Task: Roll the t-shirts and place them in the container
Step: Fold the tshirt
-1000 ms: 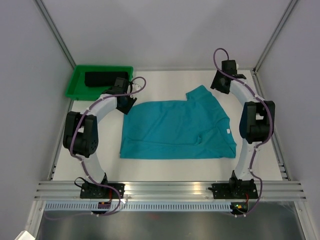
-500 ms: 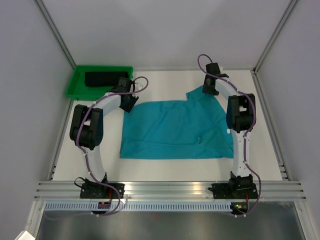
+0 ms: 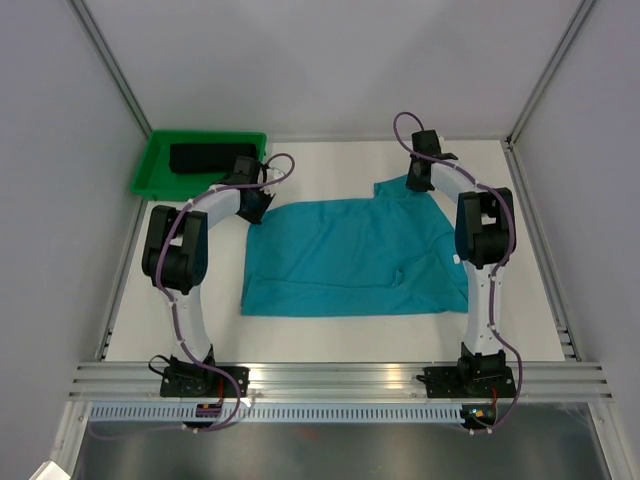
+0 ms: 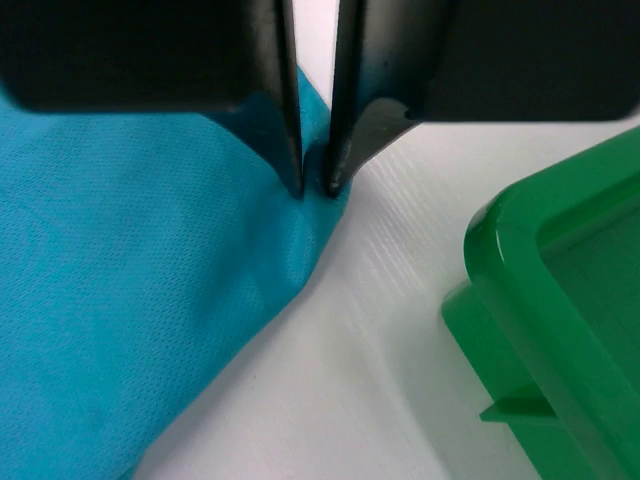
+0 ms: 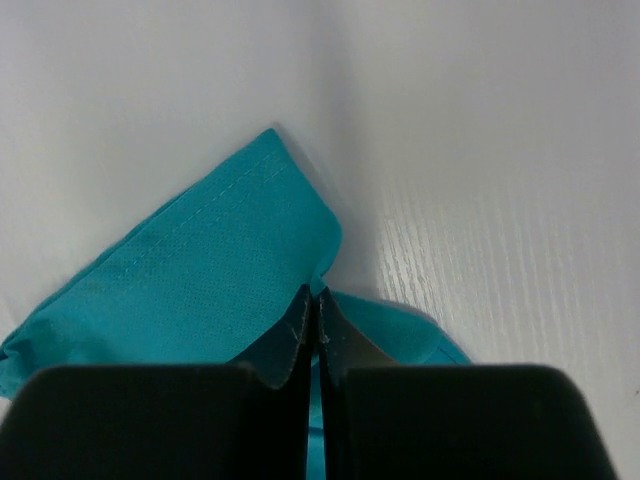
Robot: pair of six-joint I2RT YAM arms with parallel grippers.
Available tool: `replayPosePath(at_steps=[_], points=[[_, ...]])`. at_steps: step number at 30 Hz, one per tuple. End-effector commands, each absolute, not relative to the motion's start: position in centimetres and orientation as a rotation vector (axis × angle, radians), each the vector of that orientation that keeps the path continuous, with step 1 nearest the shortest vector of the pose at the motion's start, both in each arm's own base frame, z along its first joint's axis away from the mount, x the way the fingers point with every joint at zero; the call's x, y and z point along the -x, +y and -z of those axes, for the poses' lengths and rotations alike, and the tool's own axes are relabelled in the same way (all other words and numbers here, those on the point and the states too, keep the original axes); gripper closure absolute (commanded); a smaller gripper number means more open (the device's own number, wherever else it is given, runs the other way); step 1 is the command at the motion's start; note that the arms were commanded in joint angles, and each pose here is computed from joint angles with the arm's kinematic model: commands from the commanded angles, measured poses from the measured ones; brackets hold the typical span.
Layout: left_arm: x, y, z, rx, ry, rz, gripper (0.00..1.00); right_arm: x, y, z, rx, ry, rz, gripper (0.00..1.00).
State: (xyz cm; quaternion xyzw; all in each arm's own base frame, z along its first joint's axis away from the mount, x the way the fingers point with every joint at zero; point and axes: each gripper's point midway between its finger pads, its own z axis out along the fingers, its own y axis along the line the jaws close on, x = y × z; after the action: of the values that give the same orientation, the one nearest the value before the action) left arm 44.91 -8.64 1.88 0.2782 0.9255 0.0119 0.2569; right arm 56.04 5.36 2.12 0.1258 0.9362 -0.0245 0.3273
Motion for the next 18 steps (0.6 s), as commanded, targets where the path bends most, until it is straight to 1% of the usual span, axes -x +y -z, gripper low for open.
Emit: replayPosePath(at_steps=[1,2,4,6,11,16,18], points=[[-42.9,-9.0,0.3,-0.751,2.595,0.081,0.98,-54.2,5.4,-2.6,-0.307,2.489,0.054,0.98],[-42.8,-9.2,0.1,-0.753,2.589,0.097,0.98,-54.1,5.4,-3.6,-0.303,2.474,0.048,1.00],[-42.7,-10.1,-0.9,-0.776,2.549,0.163,0.98,-54.0,5.4,-4.7,-0.298,2.452,0.042,1.00],[-42.9,-10.5,-2.7,-0.792,2.481,0.173,0.98,-53.6,5.3,-6.5,-0.296,2.422,0.037,1.00],[-44.0,-9.8,-5.4,-0.810,2.345,0.084,0.98,-52.3,5.0,-10.5,-0.291,2.330,0.014,1.00],[-43.8,-9.3,-7.3,-0.821,2.291,0.039,0.98,-50.0,4.7,-12.1,-0.292,2.291,0.004,1.00],[-43.5,-9.2,-8.2,-0.828,2.266,0.032,0.98,-48.3,4.5,-12.3,-0.297,2.286,-0.002,1.00]])
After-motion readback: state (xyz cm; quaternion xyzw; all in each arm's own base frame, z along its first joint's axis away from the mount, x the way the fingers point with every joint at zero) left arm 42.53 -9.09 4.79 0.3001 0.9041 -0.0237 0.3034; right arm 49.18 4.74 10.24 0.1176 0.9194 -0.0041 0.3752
